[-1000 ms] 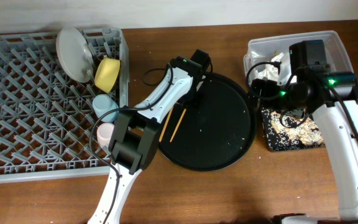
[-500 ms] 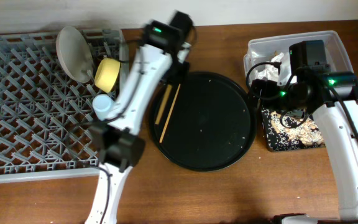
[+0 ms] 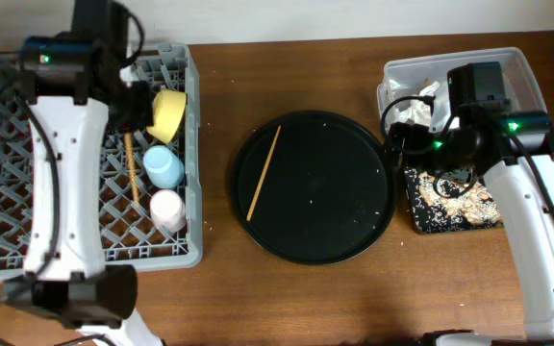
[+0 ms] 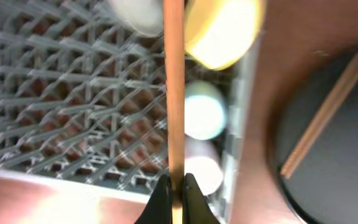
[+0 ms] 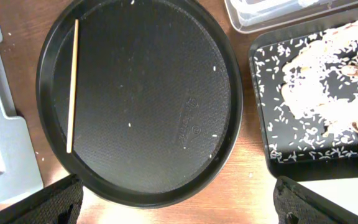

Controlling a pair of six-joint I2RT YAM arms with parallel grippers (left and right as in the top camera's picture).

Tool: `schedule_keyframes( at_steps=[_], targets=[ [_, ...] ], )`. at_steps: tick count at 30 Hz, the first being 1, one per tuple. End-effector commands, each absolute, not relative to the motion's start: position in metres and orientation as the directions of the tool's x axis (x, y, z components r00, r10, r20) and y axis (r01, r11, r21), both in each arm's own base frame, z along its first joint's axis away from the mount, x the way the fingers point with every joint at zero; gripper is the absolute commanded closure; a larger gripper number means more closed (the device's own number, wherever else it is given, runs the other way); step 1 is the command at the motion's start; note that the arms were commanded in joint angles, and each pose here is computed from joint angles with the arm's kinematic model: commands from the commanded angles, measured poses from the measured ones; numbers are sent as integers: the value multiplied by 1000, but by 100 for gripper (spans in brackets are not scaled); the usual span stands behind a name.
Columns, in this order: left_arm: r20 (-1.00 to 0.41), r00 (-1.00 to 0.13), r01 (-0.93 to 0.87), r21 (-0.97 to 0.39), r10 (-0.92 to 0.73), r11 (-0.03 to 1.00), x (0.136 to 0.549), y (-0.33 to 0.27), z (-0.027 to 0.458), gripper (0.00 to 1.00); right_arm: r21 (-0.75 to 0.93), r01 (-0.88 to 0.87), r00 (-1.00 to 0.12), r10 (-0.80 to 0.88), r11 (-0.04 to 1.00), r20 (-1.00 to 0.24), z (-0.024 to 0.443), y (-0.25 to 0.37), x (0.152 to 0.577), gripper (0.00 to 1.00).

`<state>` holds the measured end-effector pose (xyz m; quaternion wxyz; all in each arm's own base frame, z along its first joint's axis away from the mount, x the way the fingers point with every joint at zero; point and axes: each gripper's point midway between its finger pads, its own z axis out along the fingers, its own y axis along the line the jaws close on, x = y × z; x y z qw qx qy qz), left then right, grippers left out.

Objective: Sort waste into correct bins and load items into the dishwasher rack
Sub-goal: 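Place the chopstick upright in the rack and release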

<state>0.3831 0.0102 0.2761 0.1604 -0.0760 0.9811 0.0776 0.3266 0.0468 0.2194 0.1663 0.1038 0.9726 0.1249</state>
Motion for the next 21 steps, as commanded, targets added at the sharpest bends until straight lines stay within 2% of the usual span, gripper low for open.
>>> schedule_keyframes(
  at_steps=[1, 11, 13, 19, 20, 21],
  targets=[
    [-254, -945, -264, 212, -207, 941, 391, 53, 221, 100, 265, 159, -920, 240, 951, -311, 222, 45, 329, 1],
    [-228, -969, -159, 259, -100, 953, 407, 92, 140, 100, 265, 158, -918, 240, 951, -315, 223, 45, 330, 2],
    [-209, -977, -105, 272, -48, 957, 406, 92, 130, 100, 265, 158, -919, 240, 951, -314, 223, 45, 330, 2],
    [-207, -977, -100, 274, -43, 956, 406, 92, 120, 100, 269, 156, -919, 240, 950, -313, 223, 46, 330, 1],
    [-207, -977, -100, 273, -43, 957, 406, 92, 120, 94, 269, 156, -919, 240, 950, -313, 223, 46, 330, 1],
    [-205, -978, -97, 262, -43, 960, 406, 89, 119, 78, 269, 156, -919, 240, 950, -313, 223, 46, 330, 1]
  ],
)
